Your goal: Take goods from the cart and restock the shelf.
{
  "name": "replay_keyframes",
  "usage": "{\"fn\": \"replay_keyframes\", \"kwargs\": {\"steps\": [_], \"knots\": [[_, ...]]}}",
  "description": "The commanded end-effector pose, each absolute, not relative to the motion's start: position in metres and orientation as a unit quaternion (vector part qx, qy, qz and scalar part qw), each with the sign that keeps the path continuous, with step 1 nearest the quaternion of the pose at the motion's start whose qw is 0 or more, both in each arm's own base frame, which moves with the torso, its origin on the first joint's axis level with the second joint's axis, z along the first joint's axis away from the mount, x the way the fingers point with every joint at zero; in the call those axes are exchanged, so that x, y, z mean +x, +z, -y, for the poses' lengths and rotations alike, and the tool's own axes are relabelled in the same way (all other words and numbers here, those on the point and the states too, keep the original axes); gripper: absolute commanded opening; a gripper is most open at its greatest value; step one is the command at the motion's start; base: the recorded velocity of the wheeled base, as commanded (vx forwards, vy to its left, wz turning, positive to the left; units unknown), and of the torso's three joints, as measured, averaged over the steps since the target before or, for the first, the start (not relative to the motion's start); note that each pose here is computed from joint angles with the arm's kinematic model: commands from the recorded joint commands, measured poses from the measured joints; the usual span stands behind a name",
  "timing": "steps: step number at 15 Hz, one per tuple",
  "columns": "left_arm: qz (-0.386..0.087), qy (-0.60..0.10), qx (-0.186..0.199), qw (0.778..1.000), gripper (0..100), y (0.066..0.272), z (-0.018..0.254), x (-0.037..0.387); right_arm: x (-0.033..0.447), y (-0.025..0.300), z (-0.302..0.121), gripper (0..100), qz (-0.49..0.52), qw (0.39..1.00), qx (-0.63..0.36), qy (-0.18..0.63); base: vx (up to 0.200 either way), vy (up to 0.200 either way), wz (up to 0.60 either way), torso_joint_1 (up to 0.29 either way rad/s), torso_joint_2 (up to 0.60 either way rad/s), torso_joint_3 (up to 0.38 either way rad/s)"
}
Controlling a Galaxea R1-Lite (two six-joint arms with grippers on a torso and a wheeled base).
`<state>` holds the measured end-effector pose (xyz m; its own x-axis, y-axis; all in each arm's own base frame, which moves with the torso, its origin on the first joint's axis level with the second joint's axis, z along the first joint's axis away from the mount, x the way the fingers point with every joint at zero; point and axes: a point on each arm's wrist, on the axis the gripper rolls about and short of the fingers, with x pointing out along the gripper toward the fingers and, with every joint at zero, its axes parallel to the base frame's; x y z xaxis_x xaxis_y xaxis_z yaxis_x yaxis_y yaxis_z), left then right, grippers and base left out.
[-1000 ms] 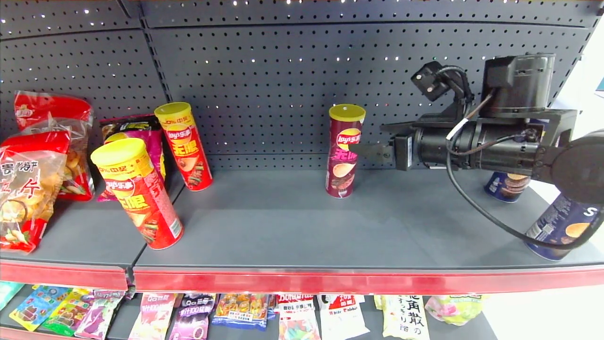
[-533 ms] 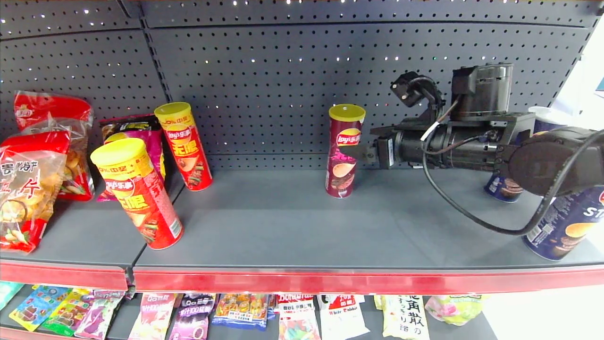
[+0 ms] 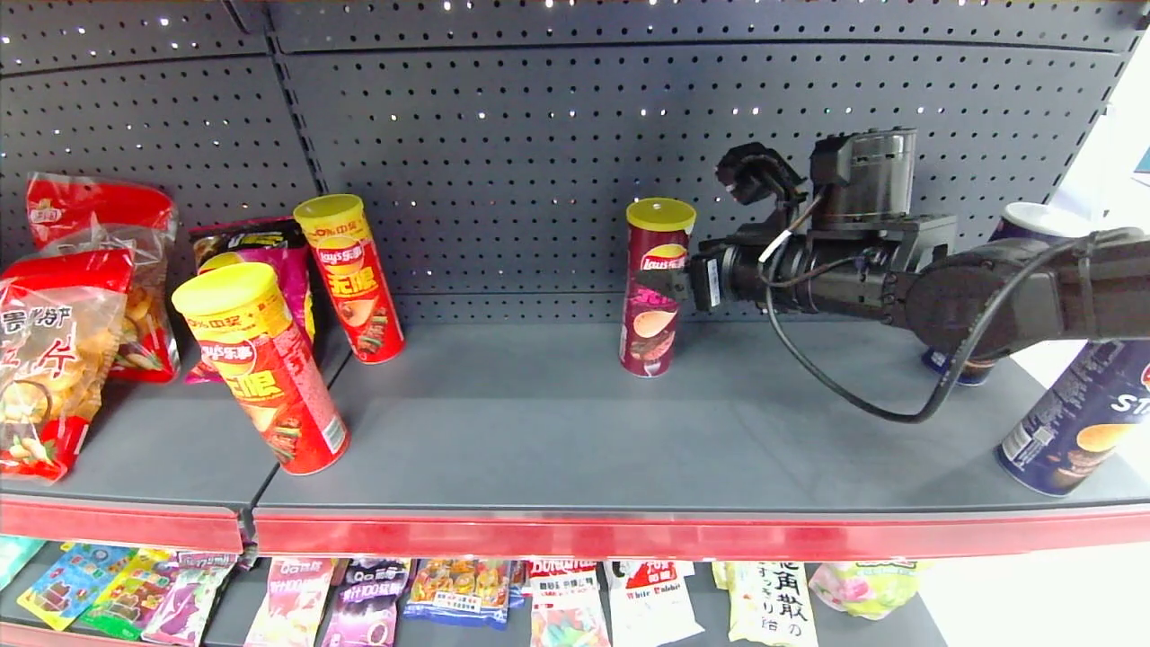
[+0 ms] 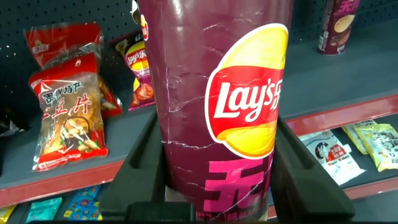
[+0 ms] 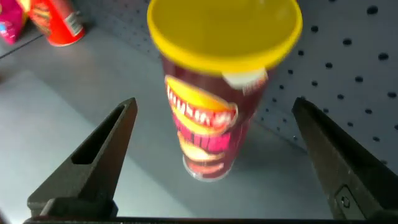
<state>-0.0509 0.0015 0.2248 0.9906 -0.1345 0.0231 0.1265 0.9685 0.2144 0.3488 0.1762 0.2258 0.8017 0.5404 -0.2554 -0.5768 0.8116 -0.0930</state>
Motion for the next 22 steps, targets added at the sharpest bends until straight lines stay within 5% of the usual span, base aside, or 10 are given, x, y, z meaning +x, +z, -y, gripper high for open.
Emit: {"fn": "replay_keyframes", "kwargs": {"steps": [1,22], "knots": [[0.019,-0.065,0.107,0.992,0,0.224,-0.002,-0.051,0.354,0.220,-0.184,100,-0.112,0.945,-0.086,0.294,0.000,0.000,0.00,0.000,0.00,0.000],[0.021,-0.063,0.093,0.993,0,0.223,-0.002,-0.053,0.375,0.206,-0.203,100,-0.115,0.954,-0.092,0.260,0.000,0.000,0.00,0.000,0.00,0.000]]}}
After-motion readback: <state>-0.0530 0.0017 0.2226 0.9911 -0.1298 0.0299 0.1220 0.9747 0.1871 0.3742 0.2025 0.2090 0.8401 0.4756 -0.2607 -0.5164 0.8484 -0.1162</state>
